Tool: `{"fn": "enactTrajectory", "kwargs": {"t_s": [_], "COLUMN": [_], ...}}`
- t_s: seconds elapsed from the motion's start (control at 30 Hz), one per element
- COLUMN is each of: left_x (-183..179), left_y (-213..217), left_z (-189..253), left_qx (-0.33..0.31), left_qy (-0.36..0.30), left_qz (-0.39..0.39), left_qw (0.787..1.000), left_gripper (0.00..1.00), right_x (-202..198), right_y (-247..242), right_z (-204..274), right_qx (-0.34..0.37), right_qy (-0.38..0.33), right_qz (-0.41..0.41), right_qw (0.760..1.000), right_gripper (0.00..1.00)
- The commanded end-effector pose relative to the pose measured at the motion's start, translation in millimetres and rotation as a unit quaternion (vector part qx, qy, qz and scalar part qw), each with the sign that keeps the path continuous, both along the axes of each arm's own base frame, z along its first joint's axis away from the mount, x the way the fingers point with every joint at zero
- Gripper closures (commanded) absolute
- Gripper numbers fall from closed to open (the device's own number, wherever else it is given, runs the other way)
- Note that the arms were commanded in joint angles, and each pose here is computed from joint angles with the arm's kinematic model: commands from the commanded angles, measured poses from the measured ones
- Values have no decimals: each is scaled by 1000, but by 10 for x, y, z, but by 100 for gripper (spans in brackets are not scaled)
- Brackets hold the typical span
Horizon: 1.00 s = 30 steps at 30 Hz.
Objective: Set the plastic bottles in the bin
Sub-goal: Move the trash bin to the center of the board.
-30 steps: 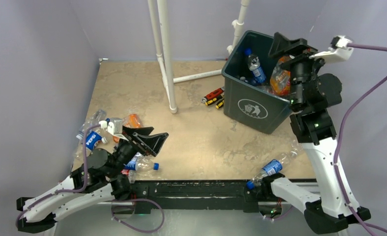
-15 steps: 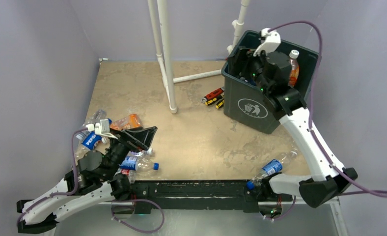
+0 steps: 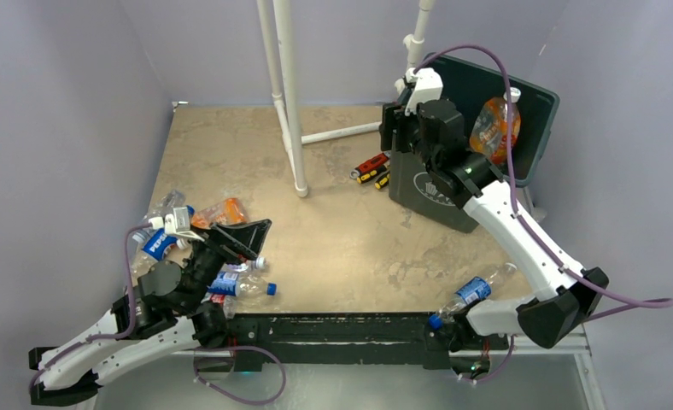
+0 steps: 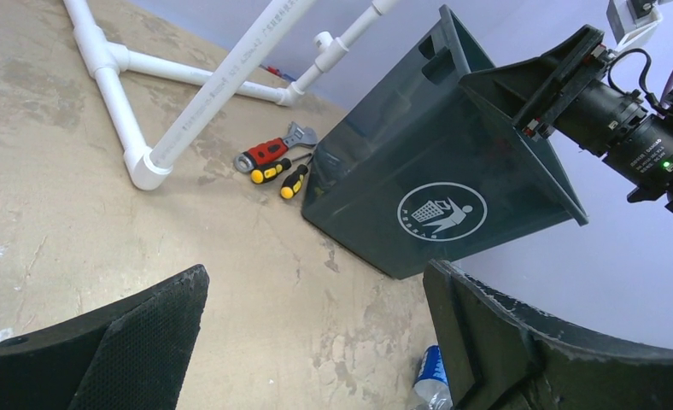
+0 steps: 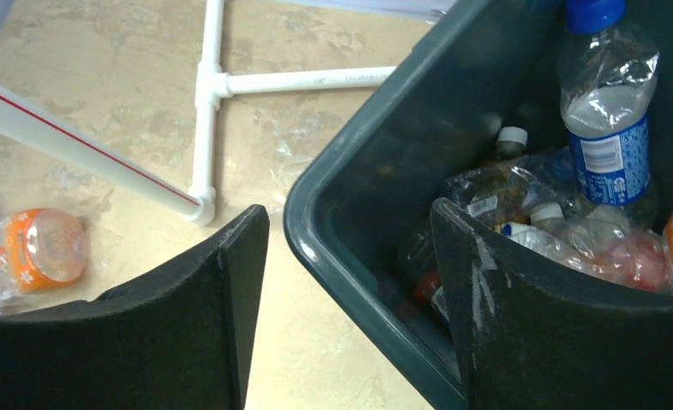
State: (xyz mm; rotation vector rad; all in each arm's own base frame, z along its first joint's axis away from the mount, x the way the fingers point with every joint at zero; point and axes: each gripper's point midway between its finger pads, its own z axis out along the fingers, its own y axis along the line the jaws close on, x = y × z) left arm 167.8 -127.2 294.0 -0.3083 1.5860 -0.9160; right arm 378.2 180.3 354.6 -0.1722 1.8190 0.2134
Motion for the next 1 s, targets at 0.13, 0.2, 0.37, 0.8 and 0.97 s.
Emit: {"fn": "enactTrajectory", "kwargs": {"t_s": [0.13,0.2,0.37,0.8,0.97], "left_x": [-40,-49,-42,-56,-46], "left_y": [73,84,105,136,115], "left_z": [110,106,84,70,72], "left_qx": [-22,-24,-21,-24,-19], "left_qy": [-1,-1,0,1,1], "left_qz": [0,-1,4,5,4], "left_qw": [1000,1000,1000,1000,1000], "left_gripper": [4,4,4,5,5], "right_x": [-113,-154,-311,-635,-719], "right_y": [-27,-16,52,407,568], "right_z": [-100,-141,-53,370,493], "right_qx": [-62,-73,-72,-52,-41], "right_qy": [30,37,35,28,28], "right_qz": [-17,-17,3,79,124], "right_qw": [997,997,997,995,991], "right_gripper": [39,45,71,100,100]}}
